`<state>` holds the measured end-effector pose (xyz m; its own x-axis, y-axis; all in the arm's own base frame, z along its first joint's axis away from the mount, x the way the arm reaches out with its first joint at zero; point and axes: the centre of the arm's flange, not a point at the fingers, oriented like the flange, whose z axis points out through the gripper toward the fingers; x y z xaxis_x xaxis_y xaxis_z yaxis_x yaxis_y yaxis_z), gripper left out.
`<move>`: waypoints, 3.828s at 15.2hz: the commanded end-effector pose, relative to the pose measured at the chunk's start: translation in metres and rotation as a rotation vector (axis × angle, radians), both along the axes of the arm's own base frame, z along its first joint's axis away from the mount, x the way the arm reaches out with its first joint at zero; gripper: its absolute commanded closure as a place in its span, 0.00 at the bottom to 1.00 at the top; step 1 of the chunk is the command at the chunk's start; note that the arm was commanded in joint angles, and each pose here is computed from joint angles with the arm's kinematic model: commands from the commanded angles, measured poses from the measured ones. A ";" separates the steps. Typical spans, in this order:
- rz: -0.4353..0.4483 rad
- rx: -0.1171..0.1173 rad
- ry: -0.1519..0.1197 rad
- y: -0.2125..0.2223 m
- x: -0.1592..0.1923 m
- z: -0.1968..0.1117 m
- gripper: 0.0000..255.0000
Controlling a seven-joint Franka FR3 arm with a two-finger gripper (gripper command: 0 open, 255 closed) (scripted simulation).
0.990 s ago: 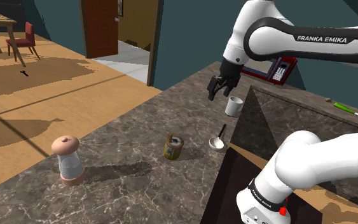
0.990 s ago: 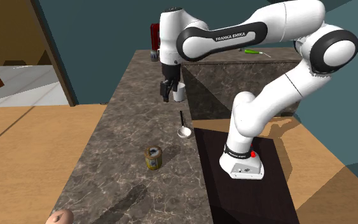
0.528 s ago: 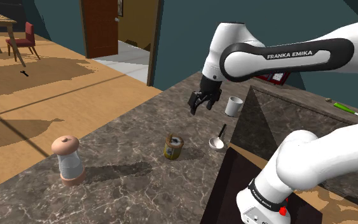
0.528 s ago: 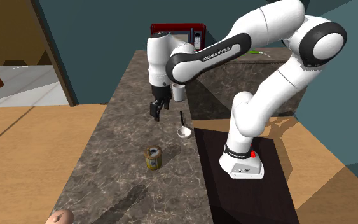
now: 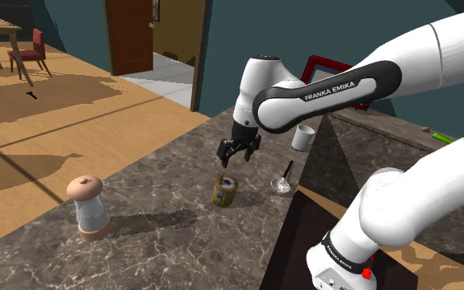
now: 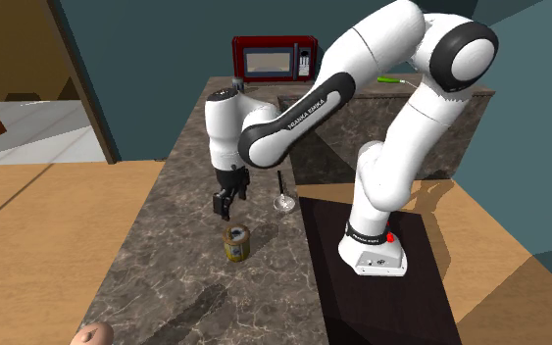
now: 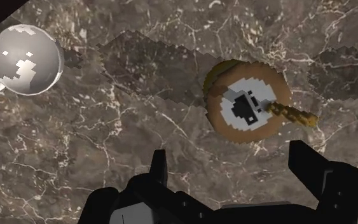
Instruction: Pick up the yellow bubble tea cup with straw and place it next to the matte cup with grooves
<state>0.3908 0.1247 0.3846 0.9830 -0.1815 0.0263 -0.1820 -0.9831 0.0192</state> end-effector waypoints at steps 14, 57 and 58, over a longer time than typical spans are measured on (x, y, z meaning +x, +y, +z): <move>-0.004 0.014 0.011 0.030 0.019 -0.080 0.00; -0.004 0.014 0.011 0.030 0.019 0.068 1.00; -0.004 0.014 0.011 0.030 0.019 0.073 1.00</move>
